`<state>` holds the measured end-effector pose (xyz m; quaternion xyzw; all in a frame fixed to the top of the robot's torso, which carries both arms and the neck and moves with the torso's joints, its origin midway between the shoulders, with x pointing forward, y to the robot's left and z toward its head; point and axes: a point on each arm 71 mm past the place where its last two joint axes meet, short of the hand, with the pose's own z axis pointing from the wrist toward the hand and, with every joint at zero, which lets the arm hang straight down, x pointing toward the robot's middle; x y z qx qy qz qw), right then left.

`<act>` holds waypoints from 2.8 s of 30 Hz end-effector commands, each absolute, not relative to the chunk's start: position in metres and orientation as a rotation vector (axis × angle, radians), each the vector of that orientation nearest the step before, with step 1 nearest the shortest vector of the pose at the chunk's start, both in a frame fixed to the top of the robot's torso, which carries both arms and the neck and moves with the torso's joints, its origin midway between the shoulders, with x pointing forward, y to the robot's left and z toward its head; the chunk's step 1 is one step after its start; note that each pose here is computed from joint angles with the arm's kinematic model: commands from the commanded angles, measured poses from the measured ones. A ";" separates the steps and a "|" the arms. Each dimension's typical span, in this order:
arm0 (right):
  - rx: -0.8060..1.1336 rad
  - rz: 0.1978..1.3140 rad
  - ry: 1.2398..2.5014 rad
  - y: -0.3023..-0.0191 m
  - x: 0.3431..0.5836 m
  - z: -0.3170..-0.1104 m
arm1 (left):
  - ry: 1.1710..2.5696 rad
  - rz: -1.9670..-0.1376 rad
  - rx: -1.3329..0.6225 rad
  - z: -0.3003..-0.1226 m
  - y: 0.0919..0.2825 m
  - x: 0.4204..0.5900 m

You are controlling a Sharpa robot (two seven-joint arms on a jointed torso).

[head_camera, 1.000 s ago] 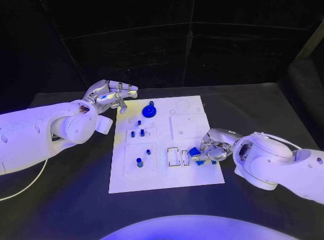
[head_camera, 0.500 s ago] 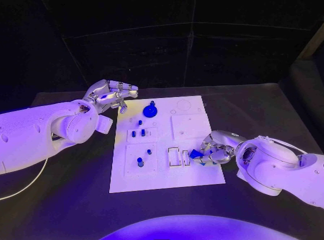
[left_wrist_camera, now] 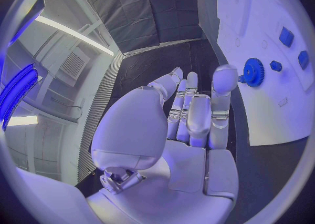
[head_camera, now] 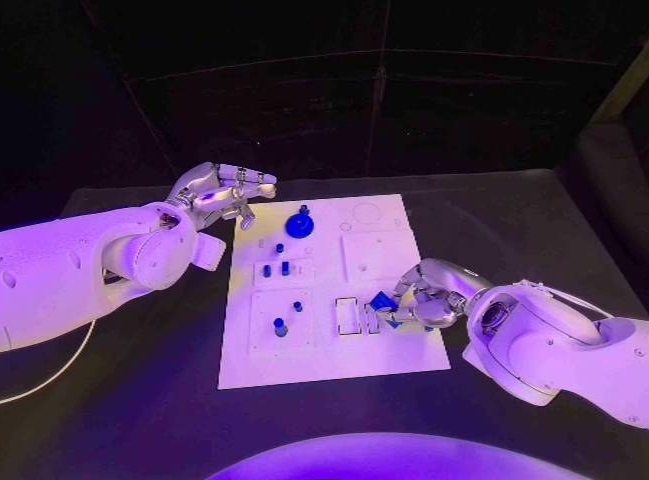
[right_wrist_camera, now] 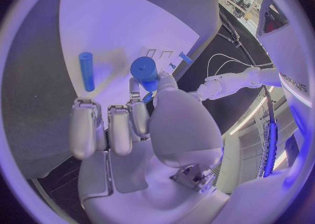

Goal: Assemble the parts on the task board

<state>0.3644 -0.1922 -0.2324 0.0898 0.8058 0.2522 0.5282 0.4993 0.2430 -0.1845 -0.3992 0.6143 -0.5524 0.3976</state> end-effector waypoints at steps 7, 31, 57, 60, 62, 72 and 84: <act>0.258 0.651 1.927 -0.173 0.367 -0.233 | 1.559 -1.416 -1.007 -0.183 0.240 0.498; 0.196 0.641 2.001 -0.141 0.376 -0.245 | 1.567 -1.428 -1.003 -0.183 0.235 0.497; 0.143 0.660 1.966 -0.141 0.374 -0.241 | 1.565 -1.424 -1.005 -0.183 0.237 0.497; 0.126 0.674 1.971 -0.141 0.372 -0.240 | 1.564 -1.423 -1.006 -0.183 0.237 0.497; 0.117 0.677 1.972 -0.140 0.371 -0.240 | 1.564 -1.422 -1.006 -0.183 0.238 0.497; 0.079 0.642 1.948 -0.138 0.374 -0.240 | 1.565 -1.423 -1.005 -0.183 0.237 0.498; 0.040 0.614 1.913 -0.139 0.376 -0.239 | 1.563 -1.422 -1.005 -0.183 0.238 0.498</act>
